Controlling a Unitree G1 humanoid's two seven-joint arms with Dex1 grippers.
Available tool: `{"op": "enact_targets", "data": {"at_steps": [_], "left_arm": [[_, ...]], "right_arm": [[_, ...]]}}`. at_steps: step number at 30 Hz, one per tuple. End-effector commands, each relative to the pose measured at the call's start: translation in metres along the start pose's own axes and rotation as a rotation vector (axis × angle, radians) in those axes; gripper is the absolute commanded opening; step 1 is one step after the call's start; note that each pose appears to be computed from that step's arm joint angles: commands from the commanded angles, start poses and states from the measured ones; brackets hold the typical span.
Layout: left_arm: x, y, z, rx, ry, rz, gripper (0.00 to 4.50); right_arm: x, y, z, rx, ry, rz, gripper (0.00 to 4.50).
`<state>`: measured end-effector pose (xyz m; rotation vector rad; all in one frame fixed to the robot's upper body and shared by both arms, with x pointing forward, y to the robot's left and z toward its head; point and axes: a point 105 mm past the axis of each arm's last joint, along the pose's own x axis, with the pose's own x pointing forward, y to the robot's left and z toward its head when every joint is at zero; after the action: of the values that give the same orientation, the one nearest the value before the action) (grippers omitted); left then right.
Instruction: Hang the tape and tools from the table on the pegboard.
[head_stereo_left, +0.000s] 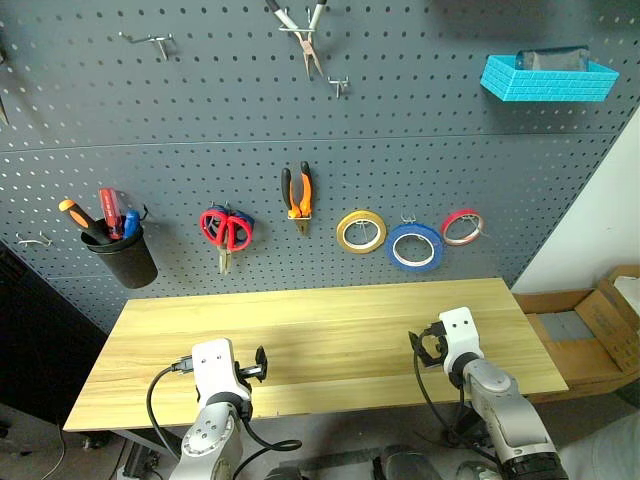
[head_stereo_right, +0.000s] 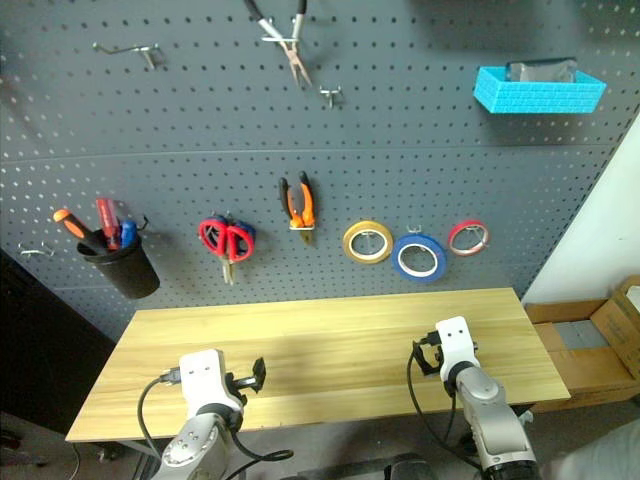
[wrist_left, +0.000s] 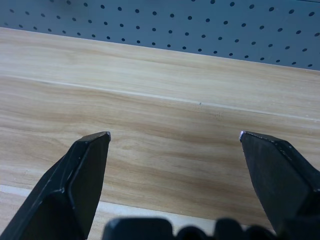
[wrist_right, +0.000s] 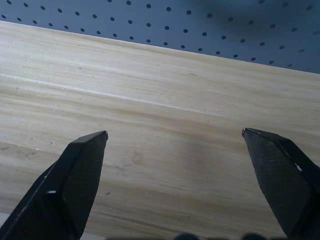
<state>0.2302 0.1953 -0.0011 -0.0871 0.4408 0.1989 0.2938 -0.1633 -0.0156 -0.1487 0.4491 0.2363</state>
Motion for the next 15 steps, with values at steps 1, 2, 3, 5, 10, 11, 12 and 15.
{"op": "enact_targets", "data": {"at_steps": [1, 2, 3, 5, 10, 11, 12, 15], "left_arm": [[0.0004, -0.0013, 0.0152, 0.010, -0.059, -0.009, 4.44], [0.0008, -0.0014, 0.0156, 0.011, -0.060, -0.010, 4.44], [0.0012, -0.0015, 0.0159, 0.011, -0.060, -0.011, 4.44], [0.0018, -0.0017, 0.0161, 0.012, -0.061, -0.011, 4.44], [0.0035, -0.0023, 0.0171, 0.018, -0.061, -0.011, 4.44], [0.0038, -0.0024, 0.0173, 0.019, -0.061, -0.011, 4.44], [0.0041, -0.0026, 0.0175, 0.019, -0.061, -0.011, 4.44], [0.0044, -0.0027, 0.0178, 0.020, -0.061, -0.010, 4.44]], "right_arm": [[-0.0010, -0.0020, 0.0188, -0.008, -0.073, -0.016, 4.50], [-0.0007, -0.0022, 0.0192, -0.008, -0.073, -0.017, 4.50], [-0.0006, -0.0025, 0.0193, -0.007, -0.074, -0.019, 4.50], [-0.0004, -0.0030, 0.0195, -0.005, -0.075, -0.022, 4.50], [-0.0001, -0.0042, 0.0206, -0.006, -0.079, -0.027, 4.50], [0.0000, -0.0044, 0.0207, -0.006, -0.079, -0.027, 4.50], [0.0001, -0.0045, 0.0210, -0.007, -0.079, -0.027, 4.50], [0.0003, -0.0048, 0.0215, -0.008, -0.080, -0.027, 4.50]]}}
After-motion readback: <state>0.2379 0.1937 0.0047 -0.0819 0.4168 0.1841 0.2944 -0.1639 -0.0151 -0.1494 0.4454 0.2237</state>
